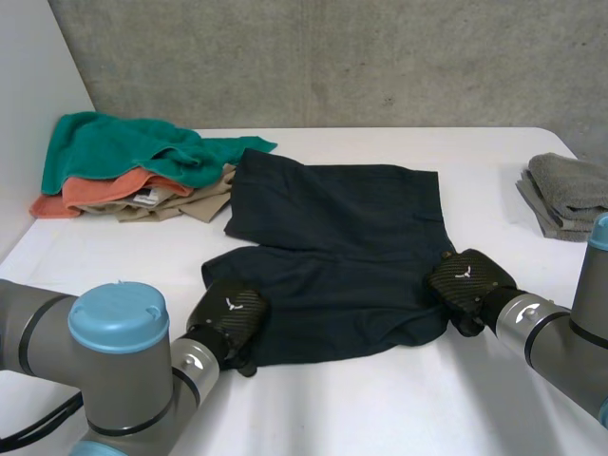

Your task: Fold the laundry.

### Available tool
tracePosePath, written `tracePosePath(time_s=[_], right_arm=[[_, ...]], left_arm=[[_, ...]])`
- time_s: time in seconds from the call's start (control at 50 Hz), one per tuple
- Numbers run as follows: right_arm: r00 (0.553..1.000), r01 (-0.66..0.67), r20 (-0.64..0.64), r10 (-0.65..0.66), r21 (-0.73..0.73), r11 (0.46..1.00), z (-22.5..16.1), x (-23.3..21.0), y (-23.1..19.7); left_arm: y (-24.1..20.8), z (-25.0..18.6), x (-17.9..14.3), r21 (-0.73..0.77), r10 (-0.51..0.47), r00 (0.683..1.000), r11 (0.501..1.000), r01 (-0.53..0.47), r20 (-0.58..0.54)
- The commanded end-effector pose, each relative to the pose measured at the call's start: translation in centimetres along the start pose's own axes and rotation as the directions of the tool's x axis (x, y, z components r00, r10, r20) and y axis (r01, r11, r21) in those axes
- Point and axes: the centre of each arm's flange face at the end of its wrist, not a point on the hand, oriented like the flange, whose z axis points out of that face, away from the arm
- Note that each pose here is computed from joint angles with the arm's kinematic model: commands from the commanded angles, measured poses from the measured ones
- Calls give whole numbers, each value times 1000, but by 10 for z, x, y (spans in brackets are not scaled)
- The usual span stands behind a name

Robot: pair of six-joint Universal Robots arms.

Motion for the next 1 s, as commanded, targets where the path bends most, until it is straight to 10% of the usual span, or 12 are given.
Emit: tracePosePath(time_s=[0.02, 0.74, 1.0], right_arm=[[1000, 2, -6, -2, 0, 1000, -2, 1, -1], [1000, 22, -16, -22, -3, 1000, -16, 3, -10], [984, 159, 93, -150, -107, 981, -89, -8, -33]], left_arm=[[-1, 3, -8, -3, 39, 999, 999, -39, 29], [-9, -3, -24, 4, 37, 995, 999, -38, 93], [-46, -106, -20, -31, 64, 998, 998, -63, 3]])
